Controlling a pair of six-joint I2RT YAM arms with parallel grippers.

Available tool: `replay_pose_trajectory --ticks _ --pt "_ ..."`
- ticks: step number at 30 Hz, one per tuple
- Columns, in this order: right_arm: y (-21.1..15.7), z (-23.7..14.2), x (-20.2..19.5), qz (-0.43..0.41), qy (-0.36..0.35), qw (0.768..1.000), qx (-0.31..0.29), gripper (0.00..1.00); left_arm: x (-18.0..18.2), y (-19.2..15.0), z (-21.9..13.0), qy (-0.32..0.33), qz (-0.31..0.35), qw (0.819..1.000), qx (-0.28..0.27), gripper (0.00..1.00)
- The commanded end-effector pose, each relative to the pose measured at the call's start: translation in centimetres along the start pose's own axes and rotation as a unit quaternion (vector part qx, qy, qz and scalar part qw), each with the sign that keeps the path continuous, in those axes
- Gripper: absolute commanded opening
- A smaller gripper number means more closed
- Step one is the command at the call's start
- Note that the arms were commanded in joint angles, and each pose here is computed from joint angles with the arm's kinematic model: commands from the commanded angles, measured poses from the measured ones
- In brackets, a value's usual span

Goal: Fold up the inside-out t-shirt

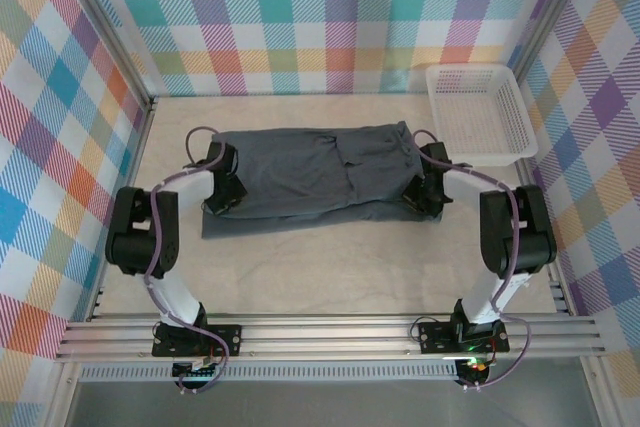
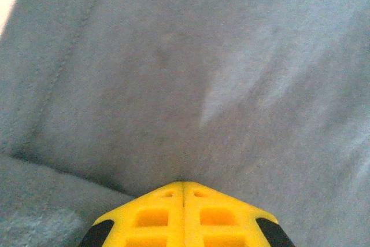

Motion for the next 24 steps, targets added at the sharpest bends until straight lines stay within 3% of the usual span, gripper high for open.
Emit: replay_pose_trajectory --ticks 1,6,9,11,15,17,20,24 --pt "-5.1 -0.6 -4.9 0.052 -0.055 0.995 0.067 0.02 4.7 -6.6 0.1 0.049 -0.043 0.994 0.092 0.0" --pt "-10.7 -2.8 -9.9 0.108 -0.097 0.982 0.122 0.01 6.8 -12.2 -2.9 0.031 -0.07 0.989 0.123 0.0" --pt "-13.3 -4.1 -12.0 0.136 -0.092 0.978 0.132 0.05 7.1 -13.2 -5.4 0.024 -0.053 0.993 0.106 0.0" --pt "-13.2 -5.3 -11.5 0.118 -0.057 0.985 0.113 0.11 6.8 -13.2 -6.8 0.005 -0.043 0.995 0.09 0.0" --pt "-9.6 -9.2 -6.0 0.037 0.059 0.996 0.051 0.35 4.4 -11.0 -9.2 -0.053 -0.027 0.997 0.038 0.03" --pt "-7.2 -10.5 -3.2 -0.002 0.091 0.996 0.017 0.42 3.0 -9.0 -9.9 -0.069 -0.014 0.998 0.007 0.23" --pt "-2.8 -10.5 -0.5 -0.054 0.06 0.996 -0.038 0.53 0.2 -6.2 -10.5 -0.102 0.015 0.994 -0.021 0.39" --pt "2.4 -8.2 1.9 -0.111 -0.013 0.991 -0.072 0.7 -2.2 -4.7 -10.5 -0.121 0.04 0.991 -0.028 0.44"
Point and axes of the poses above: each hand's point on the last joint's axis, 136 mm out from that joint toward the fingers, its own z axis out along the fingers, its own x axis along the line the jaws close on, y = z × x, the point moved 3 cm from there along -z, back along the fingers, and after that the axes turned 4 degrees about z, right-handed, at the moved point
